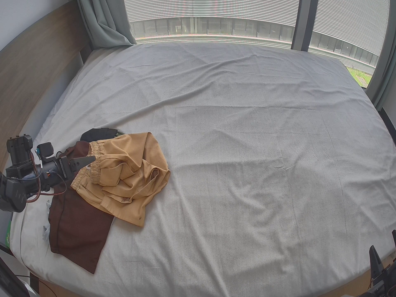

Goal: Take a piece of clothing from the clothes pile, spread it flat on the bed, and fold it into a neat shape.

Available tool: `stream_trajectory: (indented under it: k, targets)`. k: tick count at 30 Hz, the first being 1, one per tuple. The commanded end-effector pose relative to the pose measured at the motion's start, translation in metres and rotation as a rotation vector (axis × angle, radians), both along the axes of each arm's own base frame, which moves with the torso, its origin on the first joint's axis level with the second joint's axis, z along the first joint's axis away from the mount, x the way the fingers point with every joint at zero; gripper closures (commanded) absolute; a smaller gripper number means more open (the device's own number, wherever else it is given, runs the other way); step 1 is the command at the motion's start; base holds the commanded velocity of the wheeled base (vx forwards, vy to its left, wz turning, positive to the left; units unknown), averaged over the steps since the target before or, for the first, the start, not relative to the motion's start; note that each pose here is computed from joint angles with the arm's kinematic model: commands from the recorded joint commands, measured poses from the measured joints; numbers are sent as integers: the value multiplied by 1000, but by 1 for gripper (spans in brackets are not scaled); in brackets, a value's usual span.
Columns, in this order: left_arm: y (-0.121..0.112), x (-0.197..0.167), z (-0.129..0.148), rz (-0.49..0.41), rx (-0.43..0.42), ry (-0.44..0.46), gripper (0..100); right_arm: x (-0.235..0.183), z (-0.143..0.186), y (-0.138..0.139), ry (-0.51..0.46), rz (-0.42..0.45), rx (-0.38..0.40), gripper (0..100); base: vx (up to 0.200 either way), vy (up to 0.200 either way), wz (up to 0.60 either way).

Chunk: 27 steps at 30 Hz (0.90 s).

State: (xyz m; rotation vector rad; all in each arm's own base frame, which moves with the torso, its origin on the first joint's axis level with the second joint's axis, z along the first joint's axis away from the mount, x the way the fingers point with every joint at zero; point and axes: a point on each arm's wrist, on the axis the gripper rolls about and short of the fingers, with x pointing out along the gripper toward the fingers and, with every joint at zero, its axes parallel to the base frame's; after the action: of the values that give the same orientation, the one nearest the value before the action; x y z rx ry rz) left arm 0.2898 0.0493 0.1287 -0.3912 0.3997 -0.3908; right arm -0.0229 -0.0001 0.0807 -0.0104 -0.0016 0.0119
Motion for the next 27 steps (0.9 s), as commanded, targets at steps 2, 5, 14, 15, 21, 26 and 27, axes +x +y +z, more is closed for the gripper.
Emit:
stream_trajectory:
  k: [2,5,14,15,21,26,27]
  targets:
    - [-1,11,-11,-17,-9,29,0,0,-5,0,1,0,0,0,0,0,0]
    - [-5,15,-12,-29,-10,31,0,0,-5,0,1,2,0,0,0,0,0]
    - [-1,28,-20,-35,17,30,0,0,-5,0,1,0,-2,0,0,0,0]
    - [-1,29,-20,-36,19,28,0,0,-5,0,1,0,-2,0,0,0,0]
    - [-3,33,-19,-44,23,21,0,0,-5,0,1,0,-2,0,0,0,0]
    - [-5,41,-22,-49,26,18,0,0,-5,0,1,0,-2,0,0,0,0]
    - [-6,42,-21,-52,26,16,0,0,-5,0,1,0,-2,0,0,0,0]
